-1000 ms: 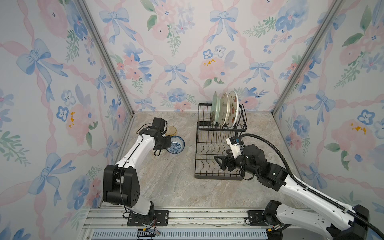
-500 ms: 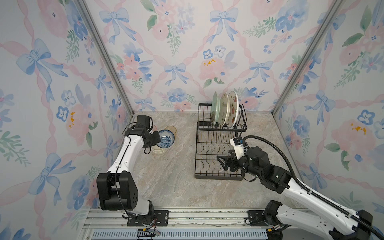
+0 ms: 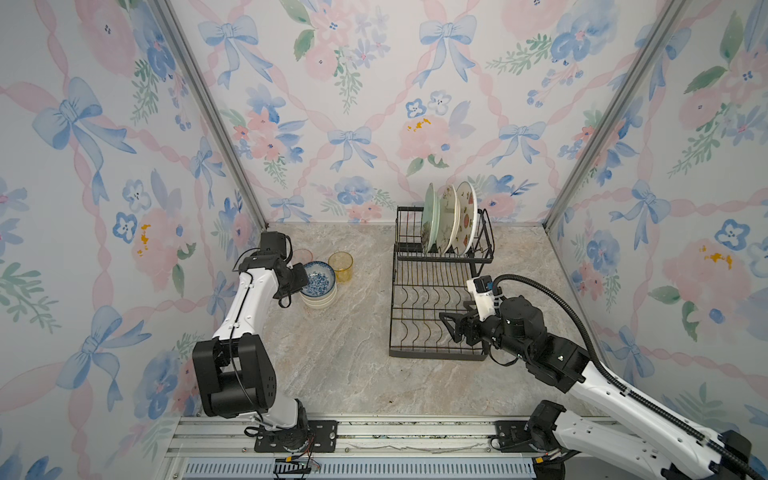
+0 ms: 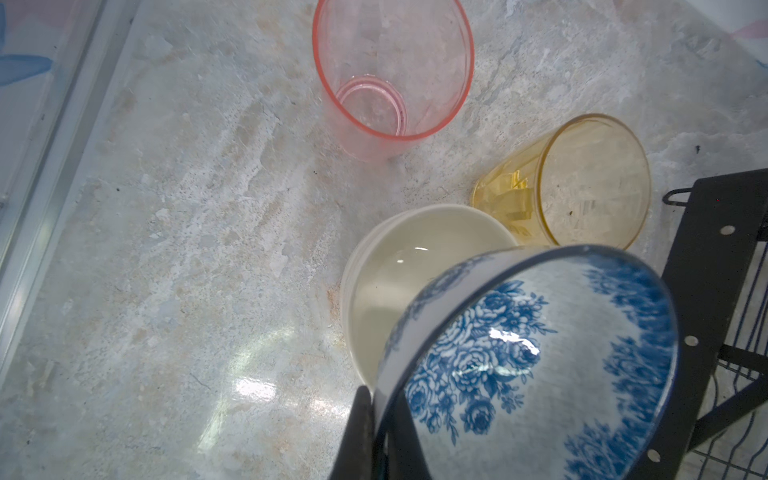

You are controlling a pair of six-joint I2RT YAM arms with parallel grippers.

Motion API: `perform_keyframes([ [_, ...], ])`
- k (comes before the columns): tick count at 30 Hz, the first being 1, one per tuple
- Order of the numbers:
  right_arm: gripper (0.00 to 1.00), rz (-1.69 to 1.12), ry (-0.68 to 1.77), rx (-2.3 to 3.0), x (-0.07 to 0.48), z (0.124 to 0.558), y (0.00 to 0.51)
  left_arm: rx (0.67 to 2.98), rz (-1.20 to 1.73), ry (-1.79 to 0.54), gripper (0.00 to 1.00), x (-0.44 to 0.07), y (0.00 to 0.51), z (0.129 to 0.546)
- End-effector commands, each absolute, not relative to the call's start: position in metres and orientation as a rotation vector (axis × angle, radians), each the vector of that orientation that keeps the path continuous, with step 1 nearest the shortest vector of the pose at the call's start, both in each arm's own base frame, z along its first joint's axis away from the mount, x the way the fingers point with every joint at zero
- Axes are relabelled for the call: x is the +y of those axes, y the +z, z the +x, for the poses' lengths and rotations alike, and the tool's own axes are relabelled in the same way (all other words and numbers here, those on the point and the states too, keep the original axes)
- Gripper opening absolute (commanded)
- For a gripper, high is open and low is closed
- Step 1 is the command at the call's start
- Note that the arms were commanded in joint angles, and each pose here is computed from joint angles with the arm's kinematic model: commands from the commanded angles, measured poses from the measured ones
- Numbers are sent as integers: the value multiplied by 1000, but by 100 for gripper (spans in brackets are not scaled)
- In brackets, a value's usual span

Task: Unload the mixed dishes from the dish rack
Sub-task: 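Open the left gripper to release the blue-and-white bowl, then move the left gripper to the upright plates in the upper rack tier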

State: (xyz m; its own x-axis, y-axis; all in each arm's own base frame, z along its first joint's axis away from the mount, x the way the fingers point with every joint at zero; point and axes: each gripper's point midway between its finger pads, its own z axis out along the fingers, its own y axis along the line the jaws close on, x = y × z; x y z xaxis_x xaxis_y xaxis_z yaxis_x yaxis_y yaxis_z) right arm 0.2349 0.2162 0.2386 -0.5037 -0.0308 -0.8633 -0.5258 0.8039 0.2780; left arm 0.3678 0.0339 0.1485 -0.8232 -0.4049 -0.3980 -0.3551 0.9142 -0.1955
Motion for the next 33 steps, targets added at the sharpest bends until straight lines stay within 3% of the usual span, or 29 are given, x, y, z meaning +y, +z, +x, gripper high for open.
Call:
perform_keyframes([
  [1, 89, -406, 621, 2048, 209, 236, 230, 2638, -535, -165, 0, 34, 146, 372],
  [15, 89, -395, 629, 2059, 208, 236, 228, 2665, -522, -147, 2, 36, 137, 375],
  [21, 89, -388, 647, 2058, 209, 235, 230, 2652, -510, -148, 41, 35, 143, 376],
  [28, 89, -374, 661, 2055, 210, 236, 233, 2595, -493, -193, 69, 29, 165, 378],
  [32, 89, -358, 663, 2057, 209, 237, 233, 2509, -421, -222, 97, 6, 202, 382],
  [33, 90, -349, 663, 2062, 209, 237, 232, 2485, -394, -229, 98, -4, 213, 383],
])
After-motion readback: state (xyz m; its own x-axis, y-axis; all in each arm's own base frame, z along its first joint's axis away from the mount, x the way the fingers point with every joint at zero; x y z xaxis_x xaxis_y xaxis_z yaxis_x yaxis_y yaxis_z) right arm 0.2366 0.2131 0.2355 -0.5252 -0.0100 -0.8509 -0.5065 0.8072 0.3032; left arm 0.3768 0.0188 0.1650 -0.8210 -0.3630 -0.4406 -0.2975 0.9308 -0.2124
